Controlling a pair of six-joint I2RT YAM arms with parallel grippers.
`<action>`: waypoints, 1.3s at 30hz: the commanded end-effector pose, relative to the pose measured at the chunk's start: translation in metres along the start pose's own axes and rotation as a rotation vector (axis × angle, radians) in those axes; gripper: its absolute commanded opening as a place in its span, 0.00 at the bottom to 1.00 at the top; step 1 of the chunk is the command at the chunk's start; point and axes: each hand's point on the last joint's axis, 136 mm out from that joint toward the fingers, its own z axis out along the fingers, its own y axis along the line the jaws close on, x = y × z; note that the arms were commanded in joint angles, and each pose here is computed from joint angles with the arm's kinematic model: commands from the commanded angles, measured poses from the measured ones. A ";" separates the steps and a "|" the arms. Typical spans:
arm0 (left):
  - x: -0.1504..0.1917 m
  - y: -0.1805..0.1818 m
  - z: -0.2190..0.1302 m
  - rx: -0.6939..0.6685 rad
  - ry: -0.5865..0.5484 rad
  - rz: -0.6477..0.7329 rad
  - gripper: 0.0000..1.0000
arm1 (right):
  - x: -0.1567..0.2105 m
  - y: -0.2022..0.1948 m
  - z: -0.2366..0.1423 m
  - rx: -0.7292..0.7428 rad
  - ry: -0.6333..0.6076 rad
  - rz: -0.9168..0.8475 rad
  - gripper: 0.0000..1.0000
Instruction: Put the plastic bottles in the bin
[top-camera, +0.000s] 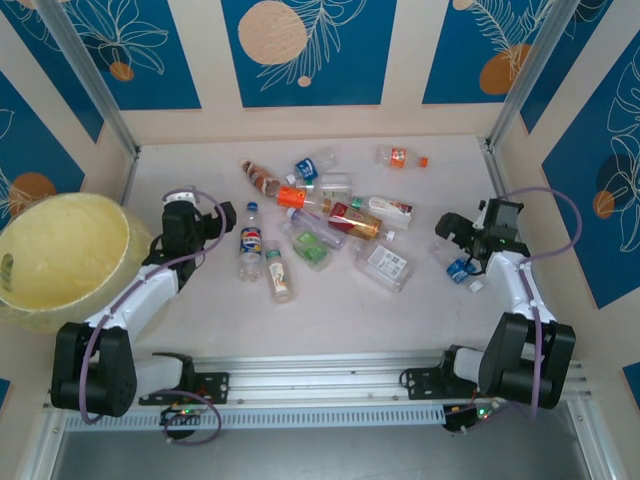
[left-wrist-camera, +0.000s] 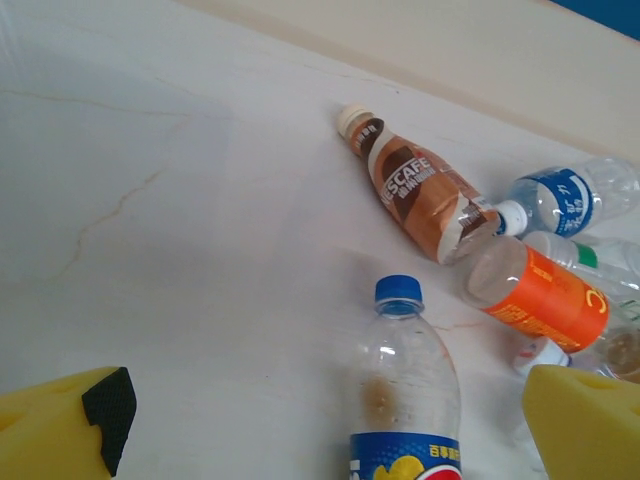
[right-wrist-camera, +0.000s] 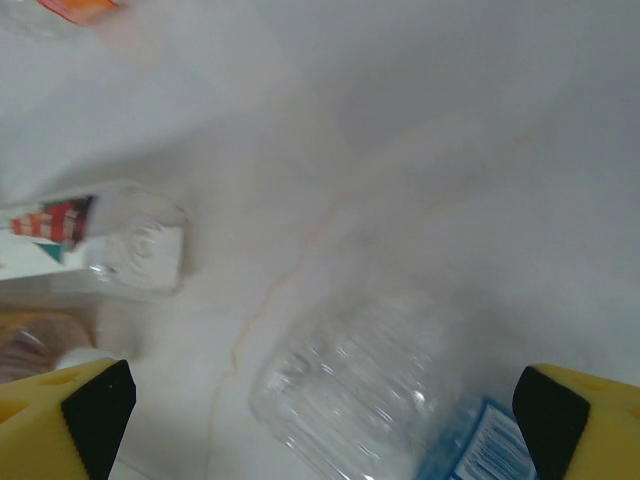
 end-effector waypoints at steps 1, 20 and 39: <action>0.002 -0.005 0.001 0.027 0.004 -0.047 1.00 | 0.018 0.004 0.000 0.002 0.107 0.005 0.99; 0.015 0.038 0.000 -0.137 -0.031 -0.095 1.00 | 0.051 -0.011 0.038 0.206 0.320 -0.302 0.95; 0.025 0.054 -0.007 -0.181 -0.007 -0.121 1.00 | 0.064 0.001 0.075 0.139 0.497 -0.380 1.00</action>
